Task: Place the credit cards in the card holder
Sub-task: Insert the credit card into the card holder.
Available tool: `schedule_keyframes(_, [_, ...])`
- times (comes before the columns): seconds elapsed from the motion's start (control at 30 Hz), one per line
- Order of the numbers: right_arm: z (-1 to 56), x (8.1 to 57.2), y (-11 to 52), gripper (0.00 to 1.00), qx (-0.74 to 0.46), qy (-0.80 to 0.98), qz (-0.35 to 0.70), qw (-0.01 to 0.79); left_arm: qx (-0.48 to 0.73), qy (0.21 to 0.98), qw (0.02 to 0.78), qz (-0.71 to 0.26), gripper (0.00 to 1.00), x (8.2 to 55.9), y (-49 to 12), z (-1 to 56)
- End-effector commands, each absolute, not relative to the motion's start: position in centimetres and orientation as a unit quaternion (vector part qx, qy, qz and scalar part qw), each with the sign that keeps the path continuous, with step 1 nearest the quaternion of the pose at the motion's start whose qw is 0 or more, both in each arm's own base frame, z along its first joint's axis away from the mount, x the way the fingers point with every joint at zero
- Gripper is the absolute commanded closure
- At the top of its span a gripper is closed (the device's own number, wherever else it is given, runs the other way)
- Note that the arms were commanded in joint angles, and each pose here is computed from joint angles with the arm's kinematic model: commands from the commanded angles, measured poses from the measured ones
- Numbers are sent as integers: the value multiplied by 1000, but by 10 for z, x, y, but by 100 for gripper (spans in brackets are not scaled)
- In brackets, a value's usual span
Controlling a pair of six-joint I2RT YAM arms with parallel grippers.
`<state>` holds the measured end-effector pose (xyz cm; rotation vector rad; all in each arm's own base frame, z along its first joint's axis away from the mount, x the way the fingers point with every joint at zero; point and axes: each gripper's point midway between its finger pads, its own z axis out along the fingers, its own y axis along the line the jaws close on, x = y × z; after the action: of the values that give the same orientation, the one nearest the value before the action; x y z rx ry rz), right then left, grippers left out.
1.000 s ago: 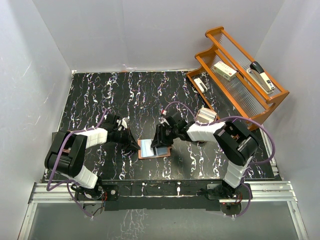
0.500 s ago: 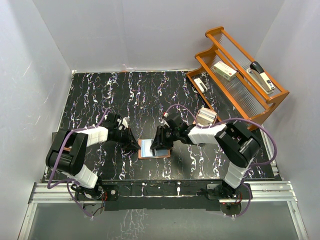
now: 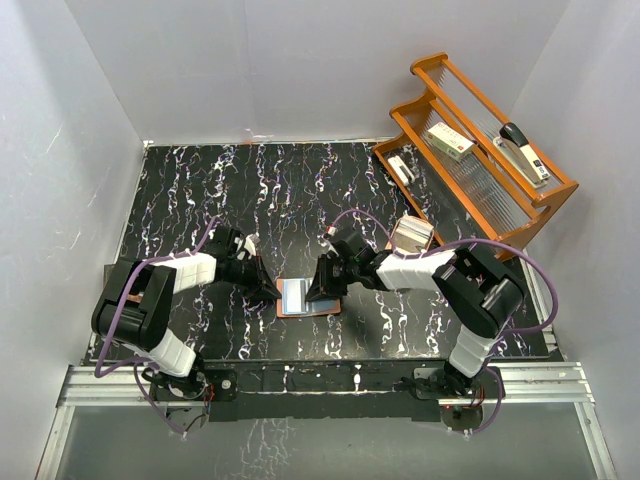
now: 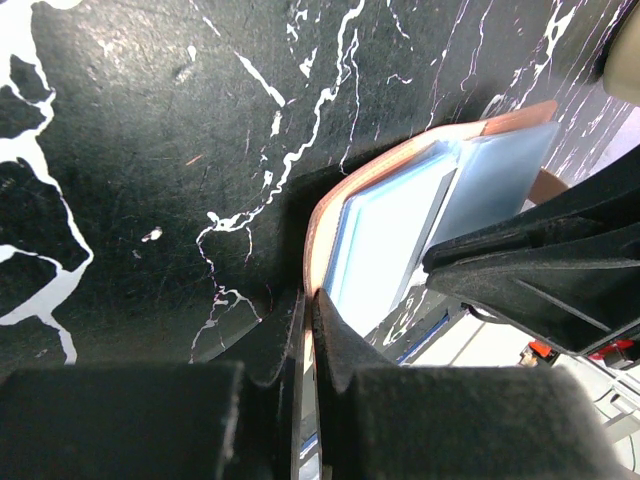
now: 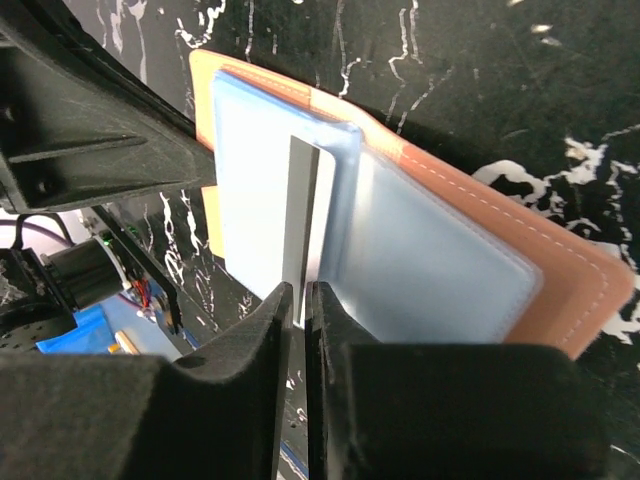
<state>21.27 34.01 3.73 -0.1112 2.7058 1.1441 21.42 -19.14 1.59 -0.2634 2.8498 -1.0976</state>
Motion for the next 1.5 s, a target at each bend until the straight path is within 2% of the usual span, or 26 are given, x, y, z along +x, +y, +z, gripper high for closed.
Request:
schedule_keyframes(0.0, [56, 215, 358, 93, -43, 894, 429, 119, -84, 928, 38, -362, 100, 214, -194, 21])
schedule_keyframes(0.23, [47, 211, 353, 94, -36, 905, 408, 116, -86, 930, 48, -355, 100, 219, -193, 24])
schedule_keyframes(0.37, [59, 220, 343, 88, -50, 912, 377, 151, -81, 932, 59, -349, 91, 228, -192, 32])
schedule_keyframes(0.5, [71, 226, 341, 79, -63, 913, 367, 168, -82, 931, 68, -349, 69, 236, -194, 45])
schedule_keyframes(0.63, [72, 228, 346, 79, -69, 909, 373, 170, -96, 920, 97, -368, 52, 244, -198, 68])
schedule_keyframes(0.7, [71, 232, 347, 80, -69, 911, 369, 171, -100, 911, 104, -386, 47, 246, -202, 77])
schedule_keyframes(0.9, [59, 241, 348, 85, -70, 921, 343, 172, -102, 898, 103, -415, 44, 241, -209, 76])
schedule_keyframes(1.23, [9, 226, 324, 91, -58, 940, 301, 149, -95, 885, 86, -448, 43, 236, -218, 65])
schedule_keyframes(1.47, [1, 223, 318, 94, -56, 944, 290, 149, -89, 878, 84, -462, 47, 238, -221, 65])
